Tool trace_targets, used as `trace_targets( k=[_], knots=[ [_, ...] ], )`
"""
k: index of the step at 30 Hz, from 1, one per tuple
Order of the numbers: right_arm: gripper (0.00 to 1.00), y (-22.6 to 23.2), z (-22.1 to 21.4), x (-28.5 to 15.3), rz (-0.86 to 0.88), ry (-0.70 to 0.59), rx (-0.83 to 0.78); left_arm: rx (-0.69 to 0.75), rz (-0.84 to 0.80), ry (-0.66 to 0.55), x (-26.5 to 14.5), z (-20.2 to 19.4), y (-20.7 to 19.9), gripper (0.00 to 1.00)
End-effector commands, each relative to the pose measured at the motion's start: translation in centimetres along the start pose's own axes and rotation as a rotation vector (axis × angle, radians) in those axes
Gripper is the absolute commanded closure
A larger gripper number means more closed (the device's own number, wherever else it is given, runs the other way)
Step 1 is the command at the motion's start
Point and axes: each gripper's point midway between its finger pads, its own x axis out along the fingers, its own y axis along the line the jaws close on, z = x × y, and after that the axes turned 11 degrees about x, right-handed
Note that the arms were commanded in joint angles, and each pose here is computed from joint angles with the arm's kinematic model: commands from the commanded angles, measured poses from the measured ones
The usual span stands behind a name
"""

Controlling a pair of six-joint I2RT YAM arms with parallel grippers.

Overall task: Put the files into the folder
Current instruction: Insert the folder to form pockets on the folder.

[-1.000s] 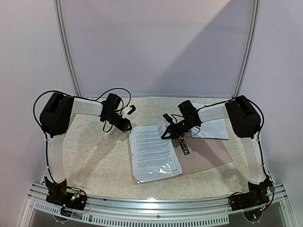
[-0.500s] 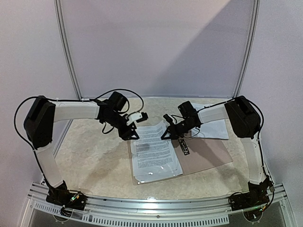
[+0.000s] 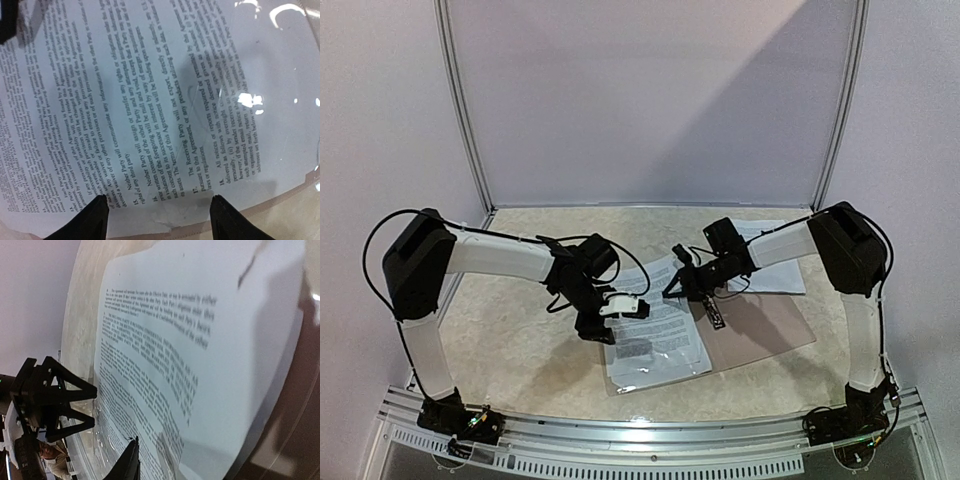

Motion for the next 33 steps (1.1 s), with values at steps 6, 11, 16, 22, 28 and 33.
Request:
trace_targets(
  k=[6,11,16,22,28,33],
  knots=[
    [0.67,1.9,-2.9,-2.0,0.044,0.0,0.019,0.079,-0.083,-0.009,2.0,2.0,-2.0,0.28],
    [0.68,1.3,-3.9,-1.2,0.012,-0.008,0.072,0.148,-0.107,-0.07,1.0,4.2,-3.7,0.28],
    [0.69,0.2,-4.9,-1.0,-0.008,-0.019,0.108,0.188,-0.107,-0.044,1.8,3.3,-5.8,0.25],
    [0.69,0.2,-5.3,-0.9,-0.001,-0.014,0.135,0.158,-0.083,0.014,3.8,2.2,-5.2,0.25],
    [0.72,0.3,-5.9,-0.5,-0.003,-0.002,0.137,0.155,-0.125,0.031,4.6,1.8,-6.2,0.41],
    [0.73,0.0,-6.4,-0.4,-0.004,0.007,0.142,0.158,-0.164,0.055,5.0,1.0,-7.1,0.57]
  ],
)
